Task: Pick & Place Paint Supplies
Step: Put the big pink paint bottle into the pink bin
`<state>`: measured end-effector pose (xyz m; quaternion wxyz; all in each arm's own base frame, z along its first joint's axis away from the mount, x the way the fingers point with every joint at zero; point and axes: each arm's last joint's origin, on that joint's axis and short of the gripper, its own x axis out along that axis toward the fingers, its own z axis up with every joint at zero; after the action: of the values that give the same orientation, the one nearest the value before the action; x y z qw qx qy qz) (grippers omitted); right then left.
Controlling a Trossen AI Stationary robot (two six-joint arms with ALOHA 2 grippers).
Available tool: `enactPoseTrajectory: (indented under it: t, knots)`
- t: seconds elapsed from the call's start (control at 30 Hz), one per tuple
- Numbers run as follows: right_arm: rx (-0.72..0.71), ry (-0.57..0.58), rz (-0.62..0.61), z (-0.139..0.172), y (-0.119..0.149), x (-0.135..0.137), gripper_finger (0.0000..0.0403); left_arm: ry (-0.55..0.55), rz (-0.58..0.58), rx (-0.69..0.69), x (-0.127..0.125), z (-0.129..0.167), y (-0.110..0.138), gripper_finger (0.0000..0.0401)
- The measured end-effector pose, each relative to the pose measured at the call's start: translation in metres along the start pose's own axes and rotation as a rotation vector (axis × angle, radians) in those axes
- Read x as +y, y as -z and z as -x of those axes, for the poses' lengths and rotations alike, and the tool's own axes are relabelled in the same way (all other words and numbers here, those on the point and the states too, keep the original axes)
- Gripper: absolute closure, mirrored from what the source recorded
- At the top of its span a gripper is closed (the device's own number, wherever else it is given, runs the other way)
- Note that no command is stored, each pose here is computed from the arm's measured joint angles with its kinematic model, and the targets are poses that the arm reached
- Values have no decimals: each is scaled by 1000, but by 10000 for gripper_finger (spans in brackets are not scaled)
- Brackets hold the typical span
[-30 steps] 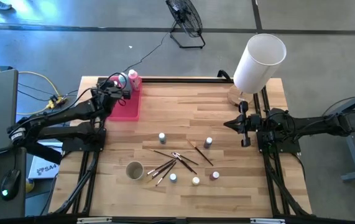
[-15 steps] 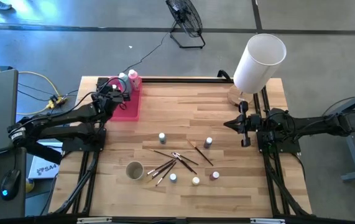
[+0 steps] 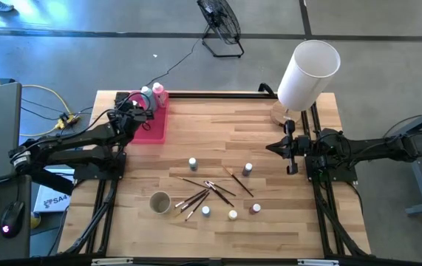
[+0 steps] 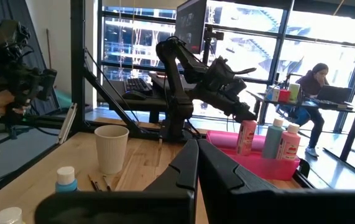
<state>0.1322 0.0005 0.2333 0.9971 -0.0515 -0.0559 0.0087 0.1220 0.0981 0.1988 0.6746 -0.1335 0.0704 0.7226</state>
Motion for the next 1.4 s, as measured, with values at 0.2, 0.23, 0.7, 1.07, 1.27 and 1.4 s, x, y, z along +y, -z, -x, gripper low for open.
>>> enactPoseTrajectory:
  t: [0.2, 0.23, 0.7, 1.07, 1.27, 1.4]
  knots:
    - [0, 0, 0, 0, 0, 0, 400, 46, -10, 30, -1, 0, 1, 217]
    - [0, 0, 0, 0, 0, 0, 400, 45, -14, 29, -1, 0, 1, 205]
    - [0, 0, 0, 0, 0, 0, 400, 55, -93, -11, -5, 5, -20, 83]
    - [0, 0, -1, 0, 0, 0, 400, 205, -189, 118, 0, 29, -72, 91]
    - [0, 0, -3, 0, 0, 0, 400, 400, -251, 315, 2, 39, -76, 171]
    - [1, 0, -3, 0, 0, 0, 400, 546, -269, 442, 0, 42, -71, 242]
